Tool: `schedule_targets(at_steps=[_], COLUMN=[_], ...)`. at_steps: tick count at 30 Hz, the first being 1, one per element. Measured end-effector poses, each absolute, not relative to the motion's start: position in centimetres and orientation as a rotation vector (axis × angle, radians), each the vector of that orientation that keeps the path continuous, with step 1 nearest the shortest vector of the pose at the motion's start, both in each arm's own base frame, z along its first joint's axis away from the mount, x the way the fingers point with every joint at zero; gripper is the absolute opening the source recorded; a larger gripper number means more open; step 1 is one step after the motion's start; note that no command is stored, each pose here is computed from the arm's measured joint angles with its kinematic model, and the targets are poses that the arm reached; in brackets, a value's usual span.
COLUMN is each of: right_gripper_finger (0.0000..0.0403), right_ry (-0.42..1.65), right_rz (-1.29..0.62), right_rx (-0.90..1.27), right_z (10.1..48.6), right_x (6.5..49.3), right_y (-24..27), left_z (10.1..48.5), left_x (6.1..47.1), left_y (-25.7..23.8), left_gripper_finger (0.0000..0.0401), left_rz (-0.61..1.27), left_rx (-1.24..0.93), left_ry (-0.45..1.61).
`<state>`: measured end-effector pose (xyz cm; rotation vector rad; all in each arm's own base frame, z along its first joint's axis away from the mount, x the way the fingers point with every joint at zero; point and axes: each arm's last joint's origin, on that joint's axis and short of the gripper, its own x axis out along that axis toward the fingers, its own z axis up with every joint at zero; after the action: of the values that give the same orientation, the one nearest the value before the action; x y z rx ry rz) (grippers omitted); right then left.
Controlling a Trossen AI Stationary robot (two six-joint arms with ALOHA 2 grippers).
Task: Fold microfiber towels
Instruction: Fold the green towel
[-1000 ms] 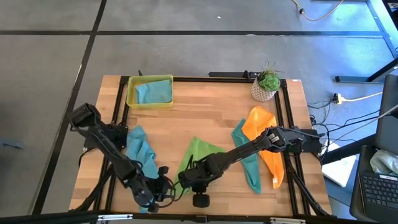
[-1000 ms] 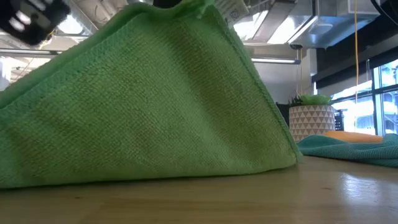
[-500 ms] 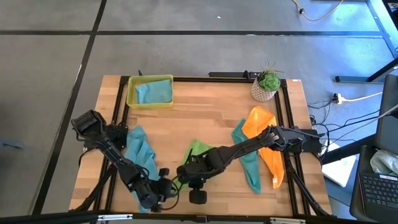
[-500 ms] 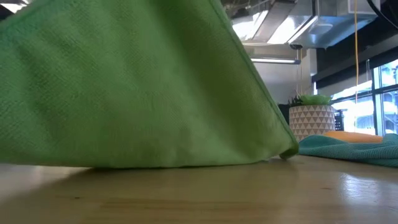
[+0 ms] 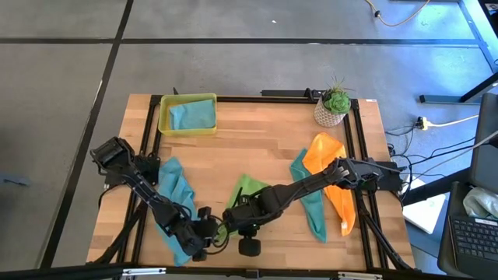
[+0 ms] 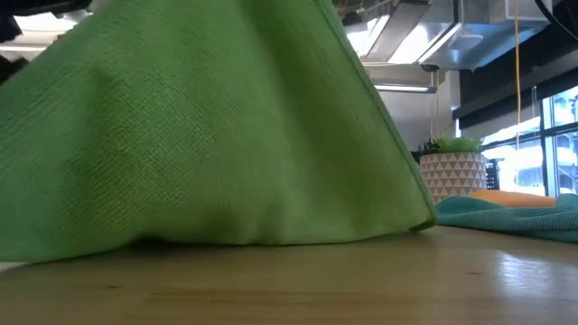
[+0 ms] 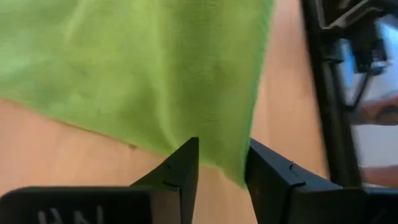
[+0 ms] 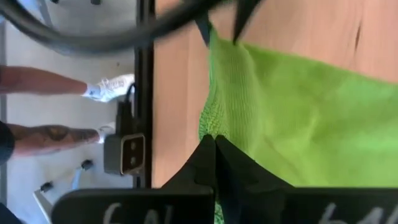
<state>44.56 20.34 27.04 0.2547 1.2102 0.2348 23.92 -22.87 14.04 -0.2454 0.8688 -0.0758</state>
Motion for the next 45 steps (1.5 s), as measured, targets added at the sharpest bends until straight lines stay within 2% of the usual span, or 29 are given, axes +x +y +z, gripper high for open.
schedule_targets(at_steps=[3,9,22,29,36,40,45], right_gripper_finger=[0.0002,0.0003,0.0004,0.0003,0.0003,0.0003,0.0002], right_ry=[1.255,1.303,1.411,1.411,1.404,1.427,1.446], right_rz=[0.234,0.232,0.122,0.146,0.091,0.008,0.036], right_rx=[0.231,0.15,0.038,0.084,0.129,0.128,0.25], right_z=[26.9,26.6,27.6,29.4,30.0,28.6,25.7], right_x=[43.9,42.6,39.6,38.3,38.0,38.1,38.9], right_y=[20.8,22.1,22.9,23.1,22.9,22.6,23.2], left_z=[14.2,15.7,23.1,23.6,23.6,23.6,23.7], left_x=[24.0,24.8,28.4,29.1,29.5,29.7,30.1], left_y=[-22.8,-22.9,-19.6,-18.4,-17.8,-17.3,-16.9], left_gripper_finger=[0.009,0.0009,0.0001,0.0,0.0,0.0,0.0], left_rz=[-0.055,-0.067,-0.131,-0.227,-0.19,-0.136,-0.12], left_rx=[-0.319,-0.333,-0.108,-0.122,-0.13,-0.112,-0.106], left_ry=[0.931,0.984,0.98,1.036,1.028,1.006,0.983])
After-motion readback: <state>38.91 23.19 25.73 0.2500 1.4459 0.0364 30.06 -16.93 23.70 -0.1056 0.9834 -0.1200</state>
